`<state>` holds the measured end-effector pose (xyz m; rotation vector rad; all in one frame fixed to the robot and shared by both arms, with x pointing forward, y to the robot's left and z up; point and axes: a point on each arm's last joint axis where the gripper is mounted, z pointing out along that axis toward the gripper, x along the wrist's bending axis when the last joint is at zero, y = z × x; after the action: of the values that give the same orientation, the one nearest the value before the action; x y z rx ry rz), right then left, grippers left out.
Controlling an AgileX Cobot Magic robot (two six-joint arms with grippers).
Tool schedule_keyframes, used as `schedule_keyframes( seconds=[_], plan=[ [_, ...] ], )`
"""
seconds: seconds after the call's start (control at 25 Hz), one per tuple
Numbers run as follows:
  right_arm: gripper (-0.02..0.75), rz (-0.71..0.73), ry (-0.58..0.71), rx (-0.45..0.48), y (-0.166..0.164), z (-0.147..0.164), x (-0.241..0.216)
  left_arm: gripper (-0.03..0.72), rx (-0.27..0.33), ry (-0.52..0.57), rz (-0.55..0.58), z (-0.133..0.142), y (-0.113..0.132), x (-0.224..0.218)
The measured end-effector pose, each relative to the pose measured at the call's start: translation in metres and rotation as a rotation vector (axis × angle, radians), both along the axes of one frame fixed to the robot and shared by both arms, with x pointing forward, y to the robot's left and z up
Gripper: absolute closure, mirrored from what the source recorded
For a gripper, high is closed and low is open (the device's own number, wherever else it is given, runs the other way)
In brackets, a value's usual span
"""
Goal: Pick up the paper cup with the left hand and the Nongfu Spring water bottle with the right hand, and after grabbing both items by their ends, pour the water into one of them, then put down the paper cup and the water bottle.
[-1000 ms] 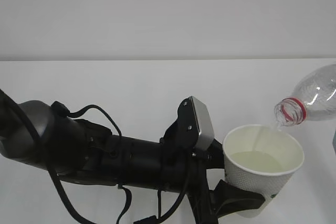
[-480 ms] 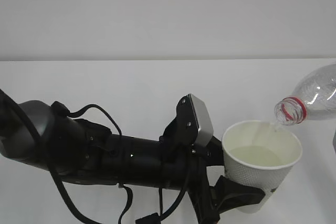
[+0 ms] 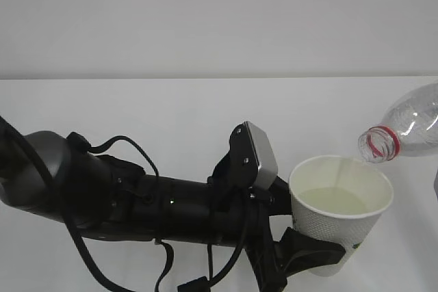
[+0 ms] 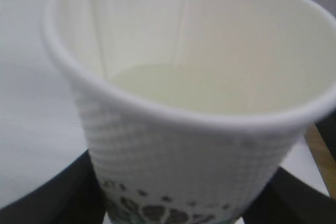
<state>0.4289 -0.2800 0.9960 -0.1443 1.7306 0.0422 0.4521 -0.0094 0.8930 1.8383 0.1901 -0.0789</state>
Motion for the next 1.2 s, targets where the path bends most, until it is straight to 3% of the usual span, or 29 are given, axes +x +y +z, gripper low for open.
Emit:
schedule_keyframes(
  seconds=[1.2],
  plan=[
    [0.253, 0.003, -0.01, -0.013, 0.0001, 0.0011, 0.0004, 0.188, 0.0, 0.0, 0.0, 0.0, 0.0, 0.0]
  ],
)
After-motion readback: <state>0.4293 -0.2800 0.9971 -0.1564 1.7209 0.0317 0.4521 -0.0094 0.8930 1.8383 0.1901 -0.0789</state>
